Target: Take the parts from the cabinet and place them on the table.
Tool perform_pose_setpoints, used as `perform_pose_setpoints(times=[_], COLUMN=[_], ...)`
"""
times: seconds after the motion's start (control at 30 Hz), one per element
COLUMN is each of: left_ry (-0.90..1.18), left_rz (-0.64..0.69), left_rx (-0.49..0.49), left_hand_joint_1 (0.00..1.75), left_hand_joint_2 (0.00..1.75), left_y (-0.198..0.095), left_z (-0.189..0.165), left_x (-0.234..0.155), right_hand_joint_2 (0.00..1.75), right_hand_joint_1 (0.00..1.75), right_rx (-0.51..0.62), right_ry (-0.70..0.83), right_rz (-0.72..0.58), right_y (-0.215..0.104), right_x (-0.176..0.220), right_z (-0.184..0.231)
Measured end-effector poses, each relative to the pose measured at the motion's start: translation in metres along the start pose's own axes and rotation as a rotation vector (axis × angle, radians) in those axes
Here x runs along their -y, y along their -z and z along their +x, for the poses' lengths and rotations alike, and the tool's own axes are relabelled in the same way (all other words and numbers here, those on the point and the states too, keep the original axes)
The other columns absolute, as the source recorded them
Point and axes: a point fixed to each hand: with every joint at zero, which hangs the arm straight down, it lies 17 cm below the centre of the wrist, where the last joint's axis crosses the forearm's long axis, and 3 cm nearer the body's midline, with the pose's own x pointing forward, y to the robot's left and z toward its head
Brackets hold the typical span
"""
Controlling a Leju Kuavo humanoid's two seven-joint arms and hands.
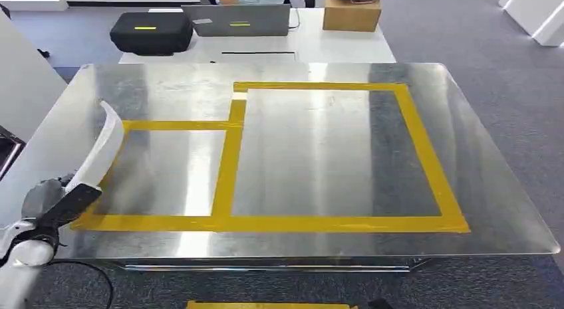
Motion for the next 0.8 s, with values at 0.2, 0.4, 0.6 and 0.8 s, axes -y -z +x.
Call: perform_pose_setpoints(times=[0.2, 0.4, 0.6, 0.8], left_ry=[0.100, 0.162, 0.211, 0.241], left_rz=[-0.073, -0.119, -0.154, -0.186], left_rx=[0.070, 0.129, 0.169, 0.182], left_hand_joint_1=[1.75, 1.75, 1.75, 0.00], left_hand_joint_2=[1.75, 1.75, 1.75, 1.75], left_y=[0.009, 0.015, 0.016, 0.017], left_z=[0.032, 0.061, 0.079, 0.089], left_x=[0.021, 0.036, 0.049, 0.058], right_hand_joint_2=[1.75, 1.75, 1.75, 0.00], right_hand_joint_1=[0.00, 0.00, 0.00, 0.00], right_rx=[0.003, 0.002, -0.002, -0.001], right_ry=[-0.010, -0.014, -0.016, -0.016], right_rz=[0.003, 0.005, 0.006, 0.006], right_y=[0.000, 0.001, 0.000, 0.000], right_x=[0.001, 0.001, 0.001, 0.001], right_z=[0.002, 0.002, 0.001, 0.001])
